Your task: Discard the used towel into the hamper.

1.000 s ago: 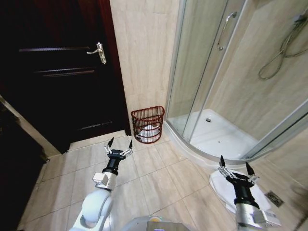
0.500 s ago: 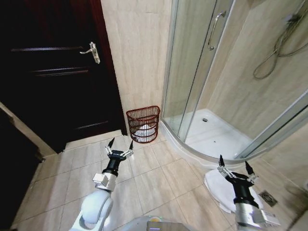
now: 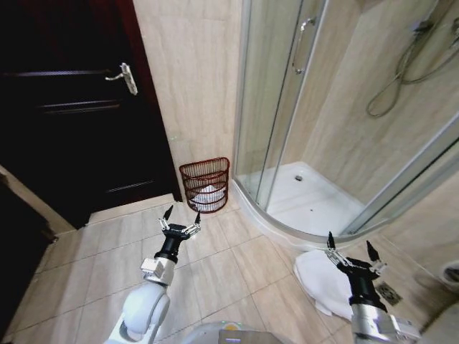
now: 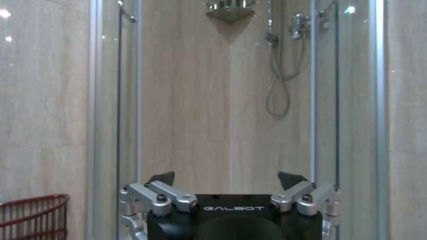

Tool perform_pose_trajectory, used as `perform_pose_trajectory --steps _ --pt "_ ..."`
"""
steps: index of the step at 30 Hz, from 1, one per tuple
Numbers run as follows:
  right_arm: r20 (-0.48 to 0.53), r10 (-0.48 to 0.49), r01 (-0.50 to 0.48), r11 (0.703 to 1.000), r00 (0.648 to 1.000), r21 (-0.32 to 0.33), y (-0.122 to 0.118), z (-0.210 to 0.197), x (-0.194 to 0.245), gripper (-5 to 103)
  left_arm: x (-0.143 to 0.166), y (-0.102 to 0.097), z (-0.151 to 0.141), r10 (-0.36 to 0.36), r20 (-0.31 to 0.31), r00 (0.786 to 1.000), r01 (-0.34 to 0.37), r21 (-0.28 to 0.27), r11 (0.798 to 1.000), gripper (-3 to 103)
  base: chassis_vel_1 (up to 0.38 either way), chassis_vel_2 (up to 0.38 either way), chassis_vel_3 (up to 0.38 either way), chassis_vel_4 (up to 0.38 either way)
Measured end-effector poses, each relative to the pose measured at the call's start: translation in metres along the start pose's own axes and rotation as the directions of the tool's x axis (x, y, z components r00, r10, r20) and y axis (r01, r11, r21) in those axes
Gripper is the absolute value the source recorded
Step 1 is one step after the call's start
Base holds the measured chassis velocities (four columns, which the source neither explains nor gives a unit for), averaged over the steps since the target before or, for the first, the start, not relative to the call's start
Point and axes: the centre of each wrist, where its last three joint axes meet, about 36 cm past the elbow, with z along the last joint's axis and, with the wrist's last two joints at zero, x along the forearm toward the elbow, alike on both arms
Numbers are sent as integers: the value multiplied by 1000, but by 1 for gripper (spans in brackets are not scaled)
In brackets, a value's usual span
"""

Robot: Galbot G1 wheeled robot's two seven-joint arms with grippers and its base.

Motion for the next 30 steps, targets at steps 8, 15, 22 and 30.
perform_pose_trajectory --steps 8,15,22,30 --pt "0 6 -6 1000 1000 -7 -2 1 2 100 1 -3 0 7 -2 1000 -7 -5 1000 100 -125 -119 20 26" --pt "-2 10 -10 1000 1000 -8 -3 2 4 100 1 -6 3 11 -7 1000 -11 -6 1000 100 -163 -147 -3 -11" --pt "-1 11 -11 1000 1000 -11 -3 3 4 100 1 -6 3 8 -2 1000 -8 -4 1000 100 -164 -173 -30 -18" --pt "-6 19 -19 1000 1000 -17 -5 7 5 100 2 -10 4 -4 2 1000 4 12 1000 100 -73 -63 63 52"
